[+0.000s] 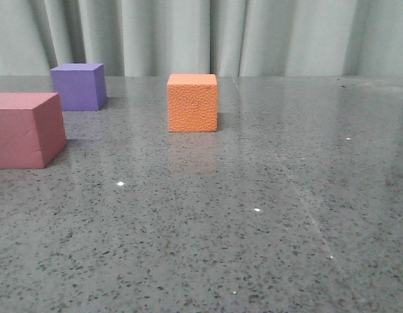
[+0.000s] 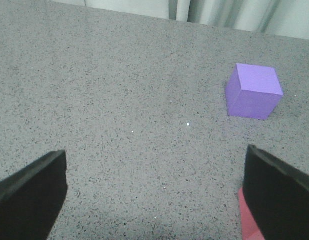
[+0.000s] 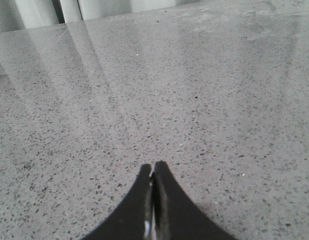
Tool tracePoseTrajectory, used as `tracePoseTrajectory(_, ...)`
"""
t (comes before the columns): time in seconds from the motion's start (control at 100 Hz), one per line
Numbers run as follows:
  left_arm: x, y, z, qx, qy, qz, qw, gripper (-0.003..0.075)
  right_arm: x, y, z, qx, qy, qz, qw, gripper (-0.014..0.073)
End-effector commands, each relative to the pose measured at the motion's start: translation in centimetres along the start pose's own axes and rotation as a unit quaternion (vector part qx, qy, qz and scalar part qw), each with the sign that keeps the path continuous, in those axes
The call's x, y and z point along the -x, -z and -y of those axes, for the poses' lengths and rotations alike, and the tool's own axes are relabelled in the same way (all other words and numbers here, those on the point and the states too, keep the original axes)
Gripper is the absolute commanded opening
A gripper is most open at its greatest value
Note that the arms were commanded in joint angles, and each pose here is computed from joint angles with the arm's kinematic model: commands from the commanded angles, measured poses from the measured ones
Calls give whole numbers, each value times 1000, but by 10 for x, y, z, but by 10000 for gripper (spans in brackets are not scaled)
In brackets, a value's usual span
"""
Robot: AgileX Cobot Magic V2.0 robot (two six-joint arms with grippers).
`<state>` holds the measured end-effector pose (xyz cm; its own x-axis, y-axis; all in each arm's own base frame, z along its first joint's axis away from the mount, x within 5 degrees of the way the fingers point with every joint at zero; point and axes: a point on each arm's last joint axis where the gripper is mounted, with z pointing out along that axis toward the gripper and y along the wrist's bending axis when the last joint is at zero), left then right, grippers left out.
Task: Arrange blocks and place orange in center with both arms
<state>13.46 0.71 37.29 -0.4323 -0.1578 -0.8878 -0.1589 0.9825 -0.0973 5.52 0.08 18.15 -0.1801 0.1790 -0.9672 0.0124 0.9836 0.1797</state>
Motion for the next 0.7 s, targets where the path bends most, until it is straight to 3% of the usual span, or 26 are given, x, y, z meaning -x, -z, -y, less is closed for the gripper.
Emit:
tracePoseTrajectory(0.0, 17, 5, 4, -16, 1, 54, 998, 692, 13, 3, -2, 10, 10, 59, 998, -61)
tracePoseTrajectory(0.1, 18, 2, 10, -44, 30, 42, 998, 692, 13, 3, -2, 10, 10, 59, 998, -61)
tracePoseTrajectory(0.31, 33, -15, 42, -130, 4, 17, 991, 679, 13, 3, -2, 10, 10, 59, 998, -61)
tracePoseTrajectory(0.51, 47, -43, 105, -222, -31, 0, 975, 658, 13, 3, -2, 10, 10, 59, 998, -61)
tracePoseTrajectory(0.69, 49, -81, 169, -236, -62, -34, 969, 658, 13, 3, -2, 10, 10, 59, 998, -61)
